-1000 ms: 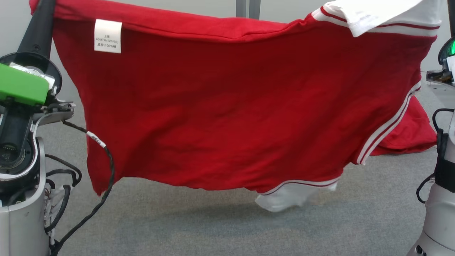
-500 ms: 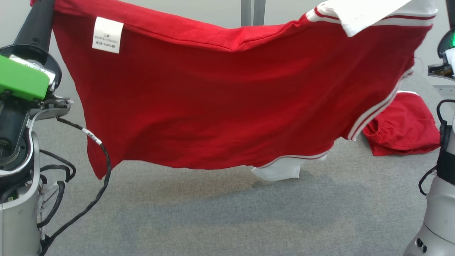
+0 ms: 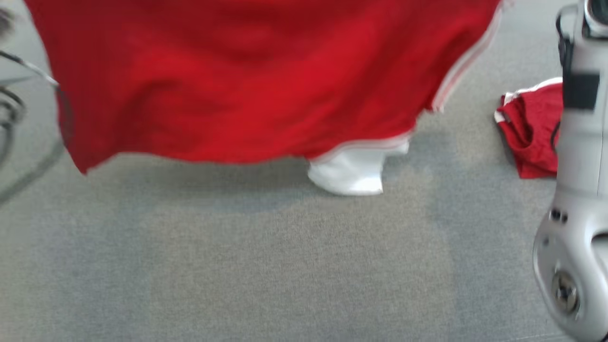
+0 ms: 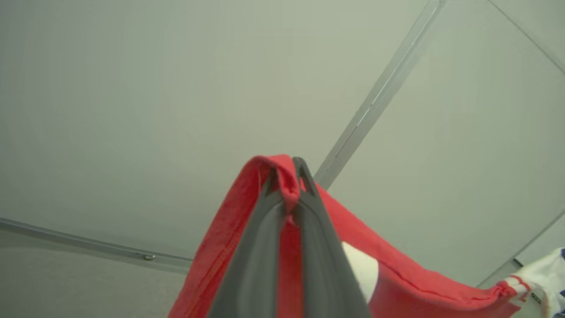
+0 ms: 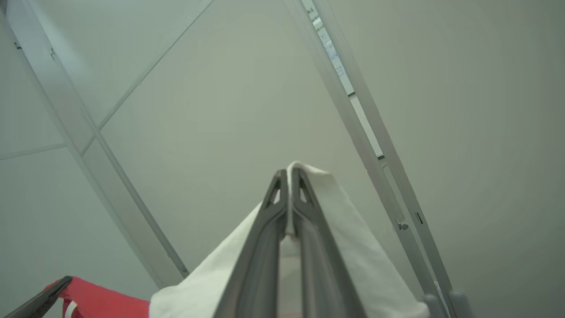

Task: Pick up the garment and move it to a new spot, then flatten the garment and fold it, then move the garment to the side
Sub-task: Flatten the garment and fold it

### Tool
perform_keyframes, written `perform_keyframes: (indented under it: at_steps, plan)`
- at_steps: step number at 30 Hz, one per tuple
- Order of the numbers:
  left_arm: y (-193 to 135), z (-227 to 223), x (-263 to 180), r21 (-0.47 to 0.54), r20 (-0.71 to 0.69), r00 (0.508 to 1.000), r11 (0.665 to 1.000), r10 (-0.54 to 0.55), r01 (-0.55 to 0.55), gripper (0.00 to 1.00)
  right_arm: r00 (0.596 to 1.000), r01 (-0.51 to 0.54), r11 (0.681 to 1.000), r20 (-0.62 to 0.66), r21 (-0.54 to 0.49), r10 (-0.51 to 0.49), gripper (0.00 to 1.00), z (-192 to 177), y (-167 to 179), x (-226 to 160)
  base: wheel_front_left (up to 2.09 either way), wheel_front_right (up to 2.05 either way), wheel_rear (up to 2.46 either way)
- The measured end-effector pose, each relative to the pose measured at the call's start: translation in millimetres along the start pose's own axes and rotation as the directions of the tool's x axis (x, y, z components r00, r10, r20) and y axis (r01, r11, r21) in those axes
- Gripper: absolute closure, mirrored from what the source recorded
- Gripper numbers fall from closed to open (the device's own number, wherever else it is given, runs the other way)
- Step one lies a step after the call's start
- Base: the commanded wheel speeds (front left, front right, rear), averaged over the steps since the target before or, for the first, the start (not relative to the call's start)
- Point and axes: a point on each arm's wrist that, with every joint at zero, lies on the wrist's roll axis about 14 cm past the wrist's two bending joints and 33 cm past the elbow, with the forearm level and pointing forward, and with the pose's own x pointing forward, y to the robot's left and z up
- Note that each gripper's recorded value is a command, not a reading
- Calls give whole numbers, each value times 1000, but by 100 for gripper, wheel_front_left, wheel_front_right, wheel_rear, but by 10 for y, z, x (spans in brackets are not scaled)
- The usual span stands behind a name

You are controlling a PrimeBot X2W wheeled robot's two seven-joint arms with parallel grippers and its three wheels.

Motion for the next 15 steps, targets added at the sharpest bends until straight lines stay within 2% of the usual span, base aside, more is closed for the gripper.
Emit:
perform_keyframes:
  at_steps: [2,4,6,11,15]
  plan:
    - [313,57,230,107,21,994,989,104,-106,100,1000,28,999,9,-35,-27,100,-63,-95,254,0,0,0]
    - [611,116,423,212,65,979,956,195,-205,100,998,55,998,44,-40,-54,100,-91,-205,474,0,0,0]
    - [708,229,613,244,136,967,938,217,-245,100,993,71,996,95,-63,-65,100,-69,-259,660,0,0,0]
    - [488,606,1006,274,363,929,944,75,-183,100,971,85,992,229,-90,-62,100,119,-330,977,0,0,0]
    - [546,453,1305,271,398,917,954,11,-128,100,976,138,986,180,-97,-119,100,-239,-649,1051,0,0,0]
